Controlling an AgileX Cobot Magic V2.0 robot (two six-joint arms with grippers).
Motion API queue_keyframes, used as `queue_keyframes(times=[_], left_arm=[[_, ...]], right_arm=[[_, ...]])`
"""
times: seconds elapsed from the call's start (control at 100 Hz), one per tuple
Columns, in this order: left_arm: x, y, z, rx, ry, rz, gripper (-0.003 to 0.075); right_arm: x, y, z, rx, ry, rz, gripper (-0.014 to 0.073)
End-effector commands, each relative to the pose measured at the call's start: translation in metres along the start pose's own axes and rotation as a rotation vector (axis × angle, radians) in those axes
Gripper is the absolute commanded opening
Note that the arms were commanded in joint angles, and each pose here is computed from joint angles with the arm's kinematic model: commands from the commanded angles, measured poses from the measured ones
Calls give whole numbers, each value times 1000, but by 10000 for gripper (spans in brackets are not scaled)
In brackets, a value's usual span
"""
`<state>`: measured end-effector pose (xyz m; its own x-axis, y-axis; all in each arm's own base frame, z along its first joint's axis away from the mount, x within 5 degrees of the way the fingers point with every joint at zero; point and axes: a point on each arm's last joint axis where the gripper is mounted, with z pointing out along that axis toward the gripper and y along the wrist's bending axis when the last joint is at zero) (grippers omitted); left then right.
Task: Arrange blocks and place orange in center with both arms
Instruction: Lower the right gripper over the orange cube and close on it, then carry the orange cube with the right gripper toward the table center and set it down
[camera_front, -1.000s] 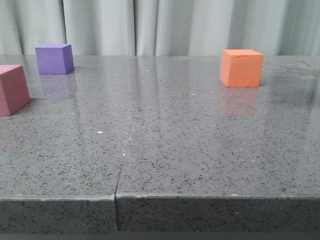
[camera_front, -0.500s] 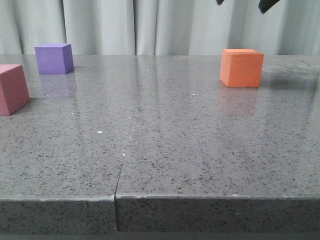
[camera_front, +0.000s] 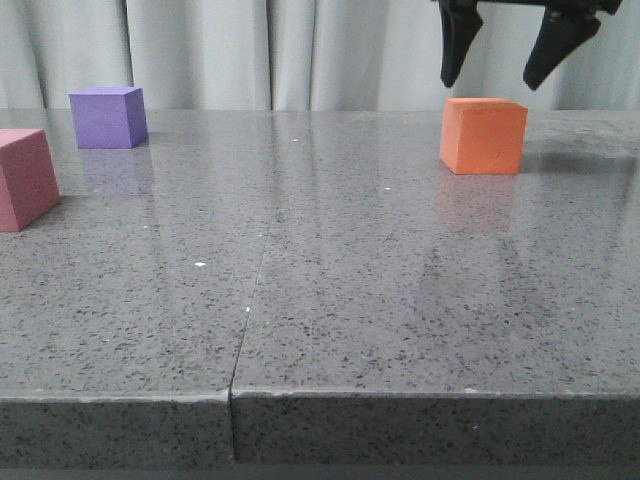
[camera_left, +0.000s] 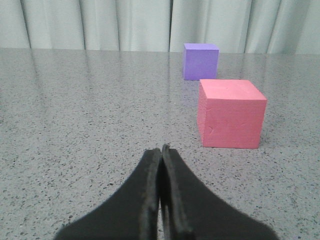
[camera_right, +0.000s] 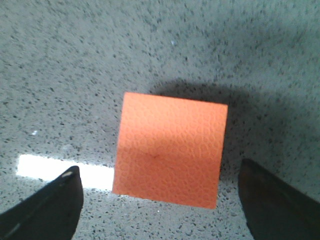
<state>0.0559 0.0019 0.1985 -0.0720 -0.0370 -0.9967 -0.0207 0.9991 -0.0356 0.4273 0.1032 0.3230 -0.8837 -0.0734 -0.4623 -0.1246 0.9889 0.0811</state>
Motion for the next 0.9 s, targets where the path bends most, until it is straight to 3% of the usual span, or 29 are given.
queue_keyframes(times=[0.0,0.38,0.45,0.6,0.67,0.89], left_arm=[[7,-1,0,13,-64,-22,-20],[7,-1,0,13,-64,-22,-20],[7,-1,0,13,-64,-22,-20],[7,-1,0,13,-64,-22,-20],[7,-1,0,13,-64,-22,-20],[7,-1,0,13,-64,-22,-20]], right_arm=[[-8,-7,-28,7,-84,32,625],[-8,-5,11,-34,-19,60,615],[-8,-6,12,-33,-16,60,561],[-7,-6,12,-32,-1,59,329],[-7,-6,12,-32,-1,59,259],[-8,6,-6,-67,-13,40,218]])
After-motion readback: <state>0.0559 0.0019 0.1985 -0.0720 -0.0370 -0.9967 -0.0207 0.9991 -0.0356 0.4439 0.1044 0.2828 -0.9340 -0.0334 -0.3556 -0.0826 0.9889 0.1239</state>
